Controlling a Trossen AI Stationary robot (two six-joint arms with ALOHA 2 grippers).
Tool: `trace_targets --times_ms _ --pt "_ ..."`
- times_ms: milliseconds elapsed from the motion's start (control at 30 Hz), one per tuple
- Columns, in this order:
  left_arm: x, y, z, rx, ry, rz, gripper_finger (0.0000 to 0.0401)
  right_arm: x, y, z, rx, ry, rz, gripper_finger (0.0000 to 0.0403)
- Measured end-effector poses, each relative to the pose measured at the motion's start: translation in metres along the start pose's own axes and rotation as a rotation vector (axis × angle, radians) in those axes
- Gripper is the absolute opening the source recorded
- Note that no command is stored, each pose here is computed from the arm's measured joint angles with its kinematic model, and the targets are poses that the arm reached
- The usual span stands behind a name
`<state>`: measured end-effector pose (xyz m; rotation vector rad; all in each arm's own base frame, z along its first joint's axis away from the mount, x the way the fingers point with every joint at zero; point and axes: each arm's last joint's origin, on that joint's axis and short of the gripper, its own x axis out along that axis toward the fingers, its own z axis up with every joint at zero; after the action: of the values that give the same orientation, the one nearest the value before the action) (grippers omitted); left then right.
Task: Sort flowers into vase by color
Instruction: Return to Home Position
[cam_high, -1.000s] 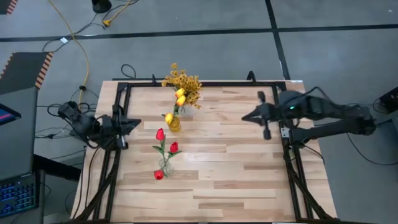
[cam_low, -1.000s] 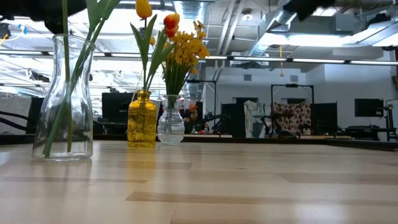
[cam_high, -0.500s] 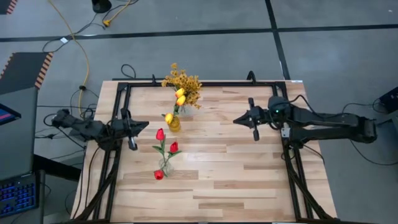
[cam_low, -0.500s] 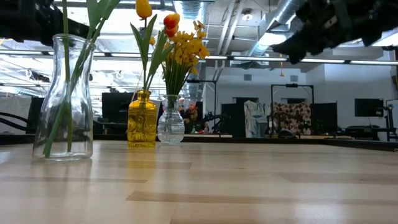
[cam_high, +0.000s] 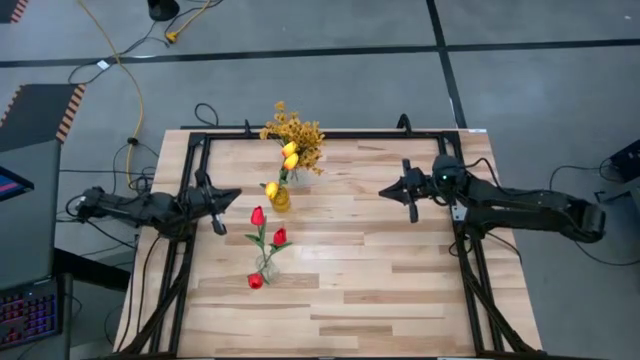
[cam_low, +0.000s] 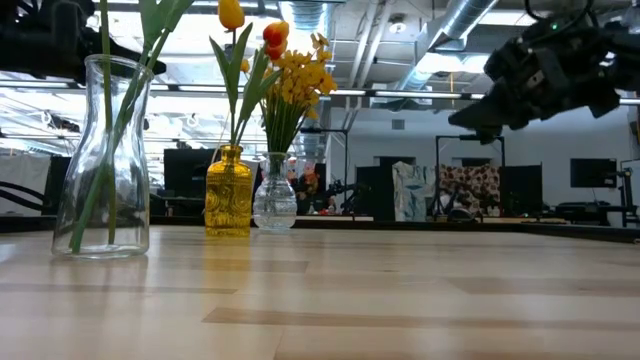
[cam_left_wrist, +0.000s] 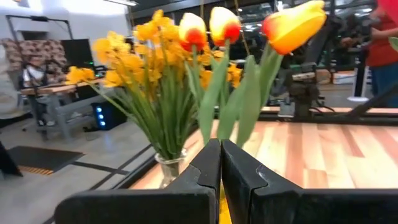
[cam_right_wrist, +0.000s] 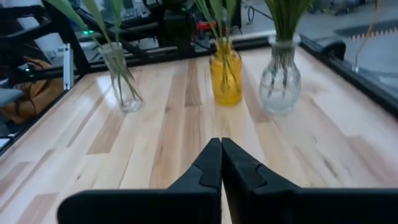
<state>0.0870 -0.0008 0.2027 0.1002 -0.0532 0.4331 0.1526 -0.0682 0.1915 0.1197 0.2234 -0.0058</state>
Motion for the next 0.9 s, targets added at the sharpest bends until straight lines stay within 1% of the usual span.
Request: trace_targets --times_ms 133,367,600,700,800,900 --pt "-0.003 0.003 0.001 -0.001 -0.003 0.037 0.0 -0.003 0.001 -0.009 0.017 0.02 -0.001 0.0025" --pt "-0.003 0.003 -0.002 -0.001 0.03 0.037 0.0 -0.018 0.01 -0.01 0.007 -0.026 -0.001 0.0034" --pt "-0.003 0.003 -0.002 -0.011 0.027 0.038 0.0 -0.033 0.015 -0.012 -0.019 -0.082 -0.101 0.0027" --pt "-0.003 0.003 0.0 -0.021 0.013 0.04 0.0 -0.038 0.016 -0.013 -0.013 -0.079 -0.158 0.0027" --pt "-0.003 0.004 0.001 -0.003 0.005 0.05 0.0 -0.043 0.017 -0.017 0.013 -0.057 -0.213 0.0032" --pt "-0.003 0.004 0.002 0.003 0.004 0.059 0.0 -0.05 0.02 -0.02 0.02 -0.05 -0.234 0.0033"
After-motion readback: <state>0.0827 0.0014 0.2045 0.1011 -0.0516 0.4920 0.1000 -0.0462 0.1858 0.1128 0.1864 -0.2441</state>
